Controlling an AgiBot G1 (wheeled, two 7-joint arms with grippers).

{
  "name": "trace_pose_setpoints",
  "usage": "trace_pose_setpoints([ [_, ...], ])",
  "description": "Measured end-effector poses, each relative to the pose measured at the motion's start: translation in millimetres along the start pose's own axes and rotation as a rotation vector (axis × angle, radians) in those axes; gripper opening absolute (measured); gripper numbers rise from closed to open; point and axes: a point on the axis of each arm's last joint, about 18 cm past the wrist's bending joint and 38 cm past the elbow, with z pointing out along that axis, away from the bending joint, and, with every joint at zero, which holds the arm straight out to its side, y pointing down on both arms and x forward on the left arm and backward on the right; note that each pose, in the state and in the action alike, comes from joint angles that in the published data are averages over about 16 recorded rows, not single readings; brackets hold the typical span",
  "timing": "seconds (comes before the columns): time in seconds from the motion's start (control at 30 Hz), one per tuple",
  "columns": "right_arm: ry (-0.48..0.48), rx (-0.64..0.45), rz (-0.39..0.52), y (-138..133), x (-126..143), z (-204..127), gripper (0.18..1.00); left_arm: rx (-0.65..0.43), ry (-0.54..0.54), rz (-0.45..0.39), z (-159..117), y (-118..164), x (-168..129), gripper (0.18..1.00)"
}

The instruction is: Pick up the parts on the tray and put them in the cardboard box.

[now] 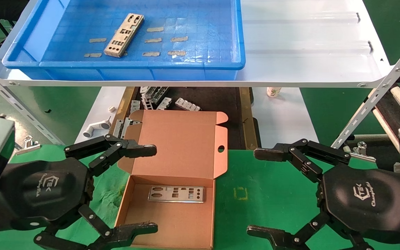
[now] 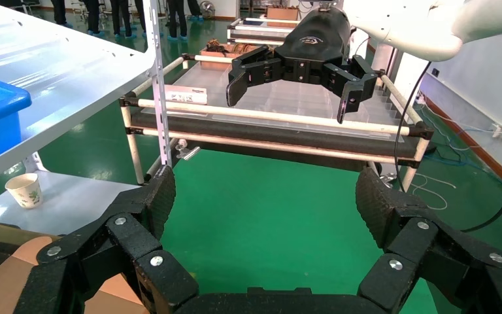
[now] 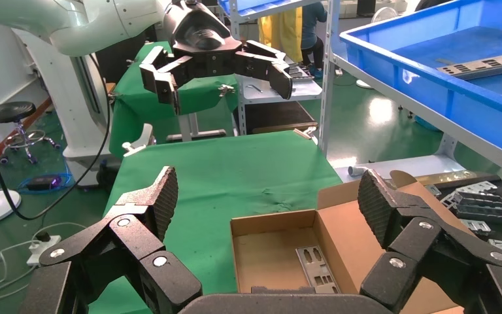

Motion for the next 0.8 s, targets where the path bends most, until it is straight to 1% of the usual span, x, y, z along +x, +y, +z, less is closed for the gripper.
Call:
trace_pose_setpoints([
  [0.8,0.0,0.0,0.0,0.0,0.0,0.0,1.001,0.0,0.0,0.0,0.0,0.0,0.0,1.001],
])
